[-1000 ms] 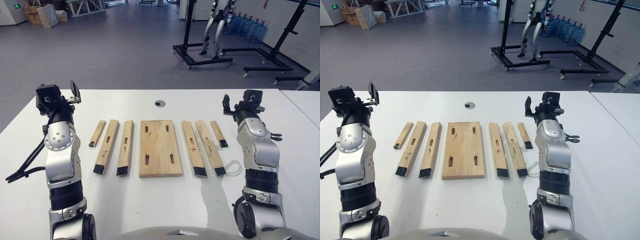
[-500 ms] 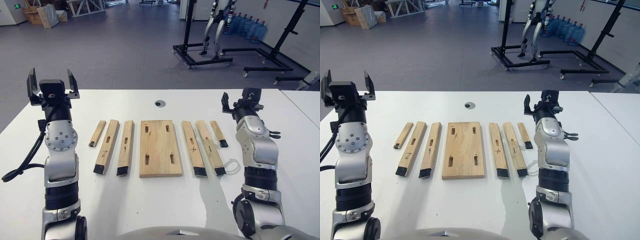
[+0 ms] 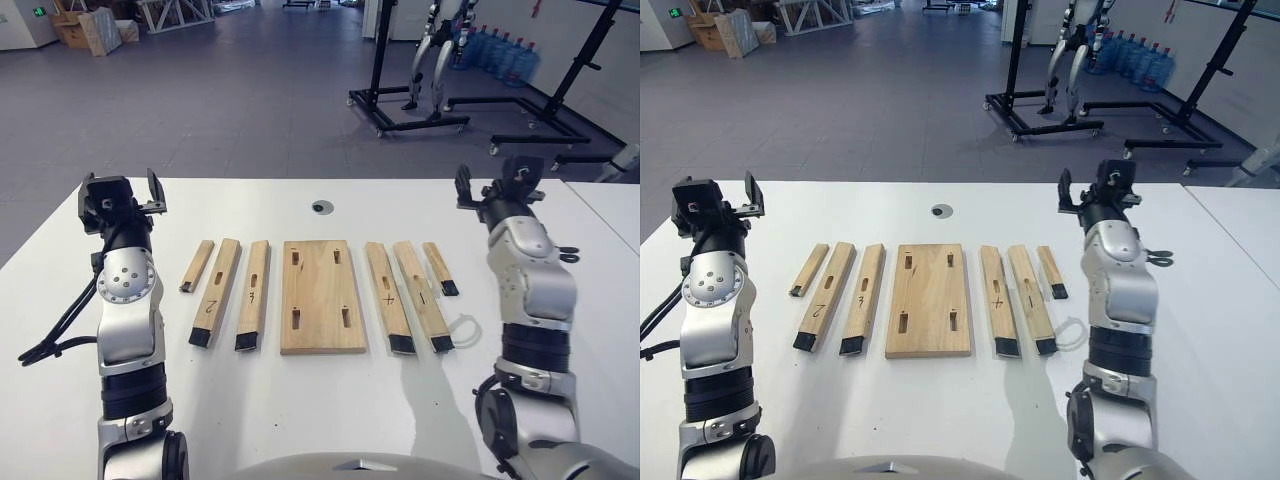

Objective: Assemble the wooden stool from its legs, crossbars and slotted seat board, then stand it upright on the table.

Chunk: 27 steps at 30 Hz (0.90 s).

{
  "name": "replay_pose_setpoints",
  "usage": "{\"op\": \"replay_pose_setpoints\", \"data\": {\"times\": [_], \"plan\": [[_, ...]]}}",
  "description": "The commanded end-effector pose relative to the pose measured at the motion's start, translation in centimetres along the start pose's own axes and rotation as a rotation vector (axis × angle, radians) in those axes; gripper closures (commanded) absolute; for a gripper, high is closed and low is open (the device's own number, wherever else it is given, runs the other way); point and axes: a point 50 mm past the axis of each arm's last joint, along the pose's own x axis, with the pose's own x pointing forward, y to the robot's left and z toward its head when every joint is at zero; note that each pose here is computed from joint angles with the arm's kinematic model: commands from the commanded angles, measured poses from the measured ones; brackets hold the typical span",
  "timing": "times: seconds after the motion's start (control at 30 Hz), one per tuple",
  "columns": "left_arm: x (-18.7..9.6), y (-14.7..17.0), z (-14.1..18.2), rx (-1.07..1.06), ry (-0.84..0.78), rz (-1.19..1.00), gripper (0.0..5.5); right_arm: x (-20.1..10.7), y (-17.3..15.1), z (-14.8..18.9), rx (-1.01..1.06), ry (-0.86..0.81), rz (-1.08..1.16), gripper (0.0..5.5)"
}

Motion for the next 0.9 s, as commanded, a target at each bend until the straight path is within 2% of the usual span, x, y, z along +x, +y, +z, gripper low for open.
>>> {"op": "replay_pose_setpoints", "data": {"times": [0.03,0.17,0.3,0.5,0.73,0.9], "plan": [[-1.2,0.1,-0.9,-0.072,0.114,-0.032,1.32,-0.7,-3.9,-1.6,0.034,0.204,0.154,1.07],[-1.8,-0.3,-1.4,-0.086,0.159,-0.057,1.32,-1.2,-2.9,-7.2,-0.011,0.389,0.229,1.07],[-2.0,-0.6,-1.5,-0.081,0.169,-0.067,1.32,-1.9,-0.8,-10.3,-0.023,0.428,0.263,1.07],[-1.8,-0.7,-1.4,-0.067,0.159,-0.070,1.32,-1.2,0.0,-11.4,-0.079,0.406,0.194,1.07],[-1.8,-0.8,-1.5,-0.057,0.157,-0.068,1.32,-1.5,0.7,-13.6,-0.135,0.464,0.210,1.07],[-1.8,-0.9,-1.5,-0.056,0.159,-0.064,1.32,-1.9,1.0,-14.4,-0.120,0.514,0.208,1.87]]}}
